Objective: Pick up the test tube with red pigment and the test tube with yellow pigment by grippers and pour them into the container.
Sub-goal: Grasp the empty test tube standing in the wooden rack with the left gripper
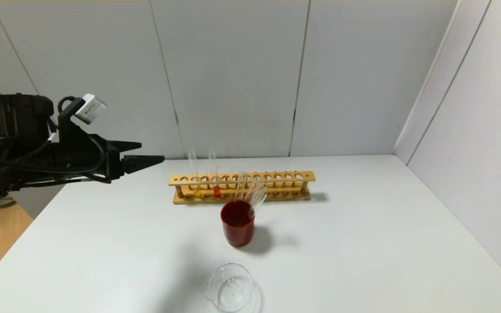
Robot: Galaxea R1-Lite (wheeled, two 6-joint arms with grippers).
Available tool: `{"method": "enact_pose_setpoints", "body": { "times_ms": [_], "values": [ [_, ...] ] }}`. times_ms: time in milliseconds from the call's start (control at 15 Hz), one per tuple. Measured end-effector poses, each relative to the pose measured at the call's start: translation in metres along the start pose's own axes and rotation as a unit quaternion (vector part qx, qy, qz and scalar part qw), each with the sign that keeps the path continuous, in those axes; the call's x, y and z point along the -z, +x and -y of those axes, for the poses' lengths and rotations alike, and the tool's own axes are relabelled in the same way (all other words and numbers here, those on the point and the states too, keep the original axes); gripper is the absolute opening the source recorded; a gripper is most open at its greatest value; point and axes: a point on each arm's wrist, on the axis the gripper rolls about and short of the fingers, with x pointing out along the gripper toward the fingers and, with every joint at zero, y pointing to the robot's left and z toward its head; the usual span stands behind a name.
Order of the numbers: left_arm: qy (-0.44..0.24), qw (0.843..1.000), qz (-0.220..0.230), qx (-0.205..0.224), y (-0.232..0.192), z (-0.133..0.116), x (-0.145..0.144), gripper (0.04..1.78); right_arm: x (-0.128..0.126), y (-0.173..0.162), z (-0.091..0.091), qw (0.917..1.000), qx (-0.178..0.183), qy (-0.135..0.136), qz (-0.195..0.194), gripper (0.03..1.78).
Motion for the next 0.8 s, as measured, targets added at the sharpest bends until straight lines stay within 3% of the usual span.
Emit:
{"method": "enact_pose_setpoints", "body": {
  "times_ms": [200,600,800],
  "values": [
    [0.074,0.997,-0.015,-0.003,0.004,-0.019,0.015,1.72,0.0,0.0,0.0,1.0,0.0,0.0,0.0,1.7],
    [0.095,0.994,0.0,0.045,0.031,-0.034,0.033,1.72,0.0,0.0,0.0,1.0,0.0,0.0,0.0,1.7],
    [0.073,0.995,-0.002,0.063,0.048,-0.034,0.039,1.72,0.0,0.0,0.0,1.0,0.0,0.0,0.0,1.7]
  ]
}}
